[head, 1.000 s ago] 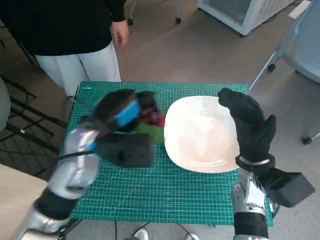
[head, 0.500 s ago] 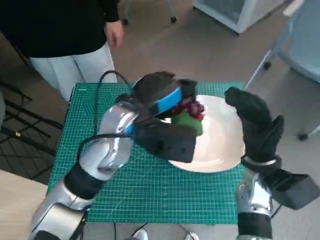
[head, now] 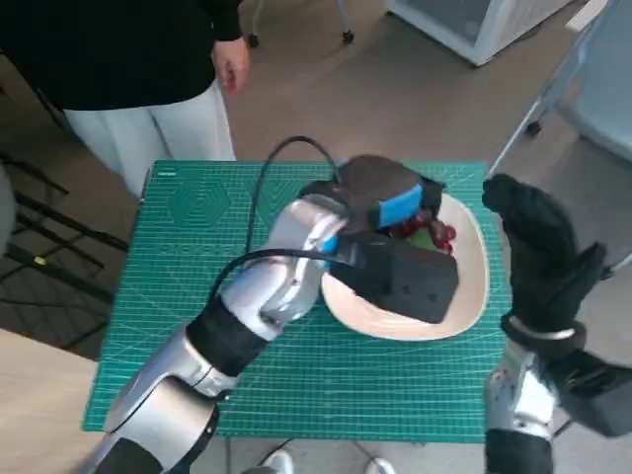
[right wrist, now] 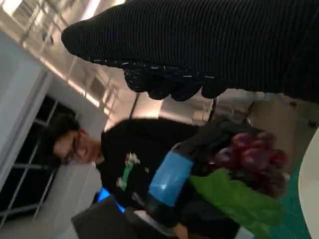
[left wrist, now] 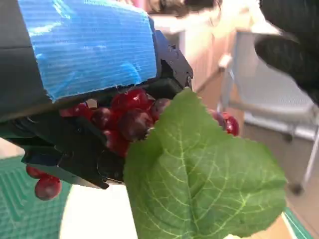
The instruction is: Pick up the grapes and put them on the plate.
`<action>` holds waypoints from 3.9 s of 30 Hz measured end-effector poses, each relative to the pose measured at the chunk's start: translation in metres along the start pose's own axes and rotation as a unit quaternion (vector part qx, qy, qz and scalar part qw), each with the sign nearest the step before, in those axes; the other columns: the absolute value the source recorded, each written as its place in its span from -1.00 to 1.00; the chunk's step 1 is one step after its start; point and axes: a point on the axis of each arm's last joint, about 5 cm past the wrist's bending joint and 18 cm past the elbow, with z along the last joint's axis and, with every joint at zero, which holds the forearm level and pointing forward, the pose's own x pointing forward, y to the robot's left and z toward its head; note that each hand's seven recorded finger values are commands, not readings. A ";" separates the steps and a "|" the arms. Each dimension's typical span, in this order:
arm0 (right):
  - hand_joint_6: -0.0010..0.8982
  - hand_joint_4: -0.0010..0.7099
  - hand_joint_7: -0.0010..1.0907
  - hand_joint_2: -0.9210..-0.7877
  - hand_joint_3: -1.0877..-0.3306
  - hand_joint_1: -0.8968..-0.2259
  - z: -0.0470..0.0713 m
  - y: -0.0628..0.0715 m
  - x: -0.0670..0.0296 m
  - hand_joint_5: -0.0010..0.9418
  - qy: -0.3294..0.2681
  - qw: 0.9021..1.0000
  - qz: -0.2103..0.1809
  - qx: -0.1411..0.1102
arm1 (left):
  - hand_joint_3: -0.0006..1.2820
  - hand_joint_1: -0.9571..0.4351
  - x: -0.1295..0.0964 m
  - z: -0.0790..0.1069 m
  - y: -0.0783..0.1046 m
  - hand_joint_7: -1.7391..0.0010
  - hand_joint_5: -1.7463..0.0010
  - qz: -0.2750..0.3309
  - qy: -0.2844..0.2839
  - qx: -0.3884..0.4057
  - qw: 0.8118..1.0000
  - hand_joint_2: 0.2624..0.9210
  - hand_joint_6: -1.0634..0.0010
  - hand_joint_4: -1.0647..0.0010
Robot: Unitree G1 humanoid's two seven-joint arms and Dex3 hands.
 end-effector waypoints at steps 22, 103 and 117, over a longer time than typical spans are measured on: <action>-0.73 0.27 -0.38 -1.00 -0.02 -0.24 0.004 0.002 -0.0062 -1.00 -0.005 1.000 -0.026 -0.017 | -0.28 0.38 0.013 0.004 -0.010 -0.86 -0.89 -0.015 -0.008 -0.025 1.000 1.00 0.60 0.60; -0.72 0.30 -0.46 -1.00 0.02 -0.30 -0.015 0.019 0.0048 -0.99 0.018 1.000 0.011 0.023 | -0.56 -0.27 -0.105 -0.149 -0.118 1.00 0.99 0.369 -0.169 -0.600 0.689 1.00 0.63 0.70; -0.68 0.29 -0.47 -1.00 0.03 -0.35 -0.017 0.024 0.0092 -1.00 0.017 0.999 0.031 0.036 | -0.41 -0.25 -0.115 -0.145 -0.129 1.00 0.99 0.368 -0.161 -0.581 0.708 1.00 0.63 0.62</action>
